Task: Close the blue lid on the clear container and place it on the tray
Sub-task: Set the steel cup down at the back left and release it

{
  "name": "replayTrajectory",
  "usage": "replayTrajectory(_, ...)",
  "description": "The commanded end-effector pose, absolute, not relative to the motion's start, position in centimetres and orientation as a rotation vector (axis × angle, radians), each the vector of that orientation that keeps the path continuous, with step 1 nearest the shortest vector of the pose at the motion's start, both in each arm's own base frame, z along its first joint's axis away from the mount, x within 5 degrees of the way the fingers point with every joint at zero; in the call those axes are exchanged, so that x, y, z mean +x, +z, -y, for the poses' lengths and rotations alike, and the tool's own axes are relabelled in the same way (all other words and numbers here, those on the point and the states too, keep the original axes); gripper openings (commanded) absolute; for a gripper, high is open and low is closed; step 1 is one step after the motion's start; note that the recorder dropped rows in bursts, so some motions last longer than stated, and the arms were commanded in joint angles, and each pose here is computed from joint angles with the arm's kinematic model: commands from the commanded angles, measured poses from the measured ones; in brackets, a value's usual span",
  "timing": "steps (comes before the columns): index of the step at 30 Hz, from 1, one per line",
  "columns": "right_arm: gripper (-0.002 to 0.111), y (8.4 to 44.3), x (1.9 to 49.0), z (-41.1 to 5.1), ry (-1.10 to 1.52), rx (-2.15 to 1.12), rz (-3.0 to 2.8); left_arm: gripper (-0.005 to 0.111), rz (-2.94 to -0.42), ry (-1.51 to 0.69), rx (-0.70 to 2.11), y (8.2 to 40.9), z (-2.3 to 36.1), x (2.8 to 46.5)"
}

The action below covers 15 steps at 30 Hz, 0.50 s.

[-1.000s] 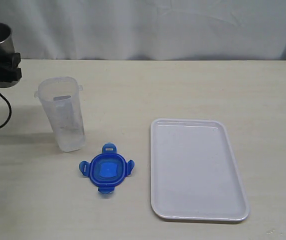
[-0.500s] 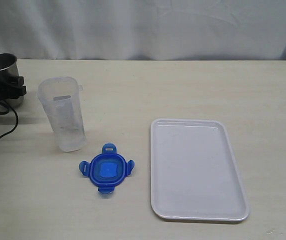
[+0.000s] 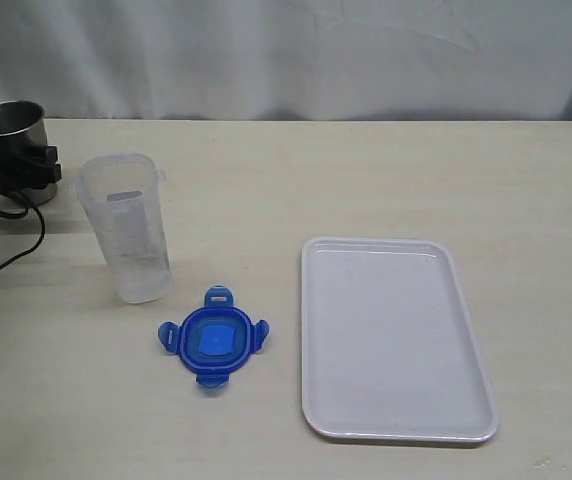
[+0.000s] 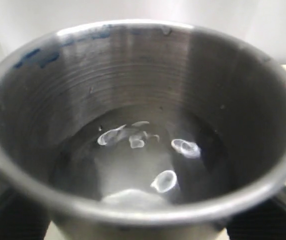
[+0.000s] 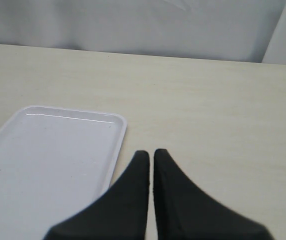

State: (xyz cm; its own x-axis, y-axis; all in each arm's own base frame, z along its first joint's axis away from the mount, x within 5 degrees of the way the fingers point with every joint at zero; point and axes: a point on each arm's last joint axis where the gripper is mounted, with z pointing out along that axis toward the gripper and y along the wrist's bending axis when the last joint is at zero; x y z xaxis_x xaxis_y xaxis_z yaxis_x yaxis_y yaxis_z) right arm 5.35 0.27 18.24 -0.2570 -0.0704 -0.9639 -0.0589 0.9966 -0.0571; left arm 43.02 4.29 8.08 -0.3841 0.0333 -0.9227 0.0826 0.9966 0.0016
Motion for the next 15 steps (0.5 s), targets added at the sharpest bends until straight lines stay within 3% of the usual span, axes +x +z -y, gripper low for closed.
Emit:
replayTrajectory(1, 0.004, 18.2, 5.34, -0.26, -0.017, -0.103, -1.826, 0.0, -1.922, -0.056, 0.078, 8.98, -4.39, 43.42)
replayTrajectory(15, 0.004, 18.2, 5.34, -0.26, -0.017, -0.103, -1.826, 0.001, -1.927, -0.067, 0.045, 8.93, -4.46, 43.41)
